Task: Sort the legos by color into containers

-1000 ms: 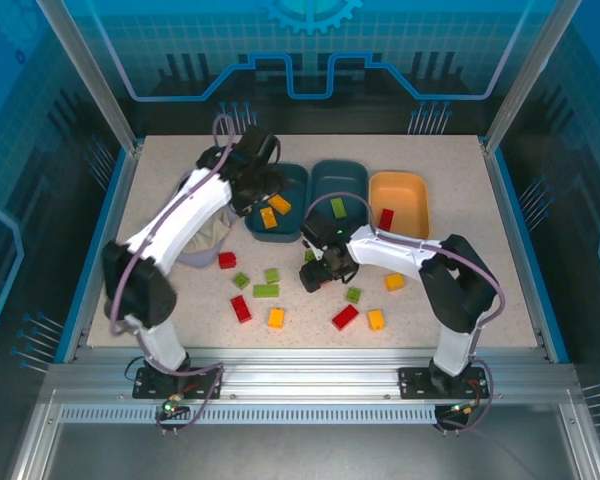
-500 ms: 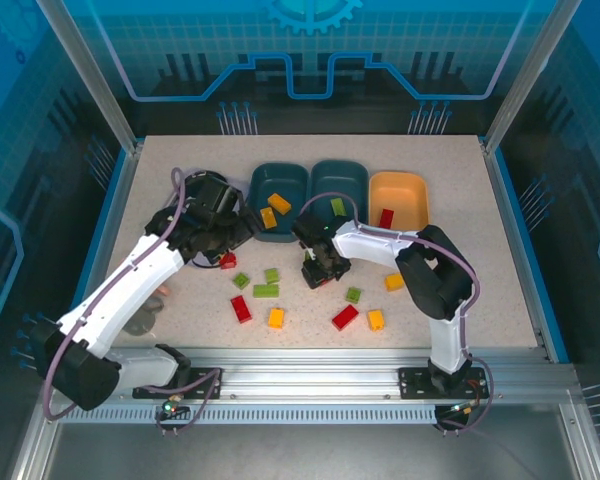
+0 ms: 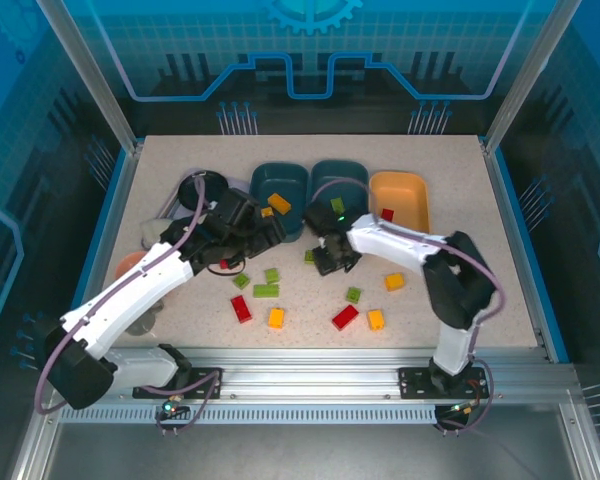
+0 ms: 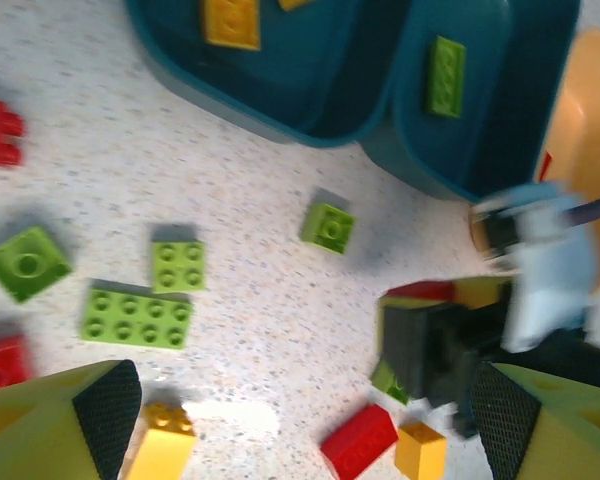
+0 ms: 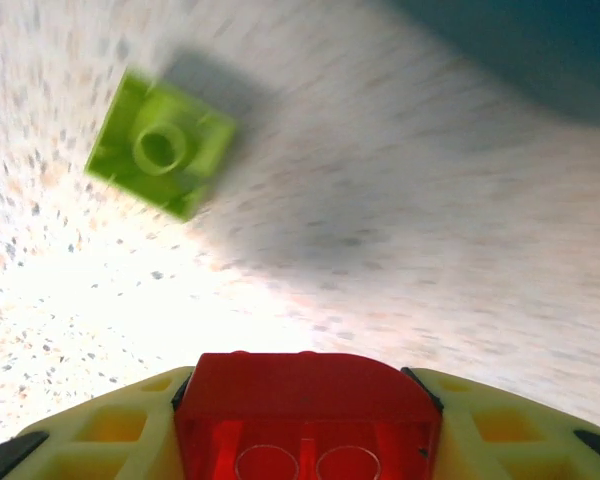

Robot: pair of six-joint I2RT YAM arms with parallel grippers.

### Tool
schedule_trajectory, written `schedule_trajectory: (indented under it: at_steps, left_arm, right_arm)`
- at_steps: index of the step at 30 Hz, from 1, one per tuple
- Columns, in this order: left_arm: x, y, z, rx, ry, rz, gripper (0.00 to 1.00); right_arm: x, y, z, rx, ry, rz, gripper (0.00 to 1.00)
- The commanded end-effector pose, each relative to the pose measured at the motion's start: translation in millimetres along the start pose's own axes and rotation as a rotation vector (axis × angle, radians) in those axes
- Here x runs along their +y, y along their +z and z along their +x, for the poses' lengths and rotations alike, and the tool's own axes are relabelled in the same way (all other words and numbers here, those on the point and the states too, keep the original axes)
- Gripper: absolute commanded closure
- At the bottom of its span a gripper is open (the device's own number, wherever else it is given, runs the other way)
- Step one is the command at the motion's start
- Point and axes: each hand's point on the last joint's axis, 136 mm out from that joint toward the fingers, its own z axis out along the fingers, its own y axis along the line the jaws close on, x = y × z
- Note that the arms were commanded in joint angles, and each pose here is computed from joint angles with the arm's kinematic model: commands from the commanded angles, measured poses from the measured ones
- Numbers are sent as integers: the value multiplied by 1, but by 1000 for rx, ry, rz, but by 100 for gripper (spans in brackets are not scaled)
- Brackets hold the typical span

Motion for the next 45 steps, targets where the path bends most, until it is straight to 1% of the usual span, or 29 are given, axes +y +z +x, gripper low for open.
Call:
schedule_trajectory:
  at_steps: [1,3,5,8,10,17,22,24,27,30,33,36,38,42,45]
  left_arm:
    - [-40,7,6,28,73,117,11]
    - [-56,10,8,41,92,152,11]
    - [-72,12,9,48,114,184,11]
    - [-96,13,10,64,146,222,11]
    - [-110,15,12,74,166,241,11]
    - [-153,21,15,114,212,317,11]
    - [-174,28,13,126,223,333,11]
    - [-176,30,12,129,222,328,11]
    - [-172,31,11,128,220,303,11]
    - [-163,31,9,119,214,263,11]
    - [-152,29,8,108,205,221,11]
    - [-135,24,4,89,184,168,11]
    - [-122,20,1,78,166,136,12]
    - [-90,11,-4,65,124,80,12]
    - [-63,4,-7,52,95,34,12]
  right_arm:
    - [-72,-38,-7,-64,178,78,56]
    - [-105,-43,-9,-78,259,88,56]
    - [-135,-38,-11,-65,325,101,56]
    - [-167,-25,-14,-25,399,108,56]
    - [-181,-14,-15,13,429,115,57]
    - [-204,30,-10,127,462,141,57]
    - [-205,49,-12,169,458,130,56]
    - [-206,52,-12,178,457,135,53]
    - [-206,52,-14,181,460,135,43]
    - [-204,41,-21,148,451,133,34]
    - [-200,18,-35,87,429,128,30]
    - [-195,-13,-48,10,411,130,29]
    - [-189,-39,-56,-63,398,127,30]
    - [-165,-88,-66,-223,344,100,31]
    - [-139,-115,-64,-323,288,50,31]
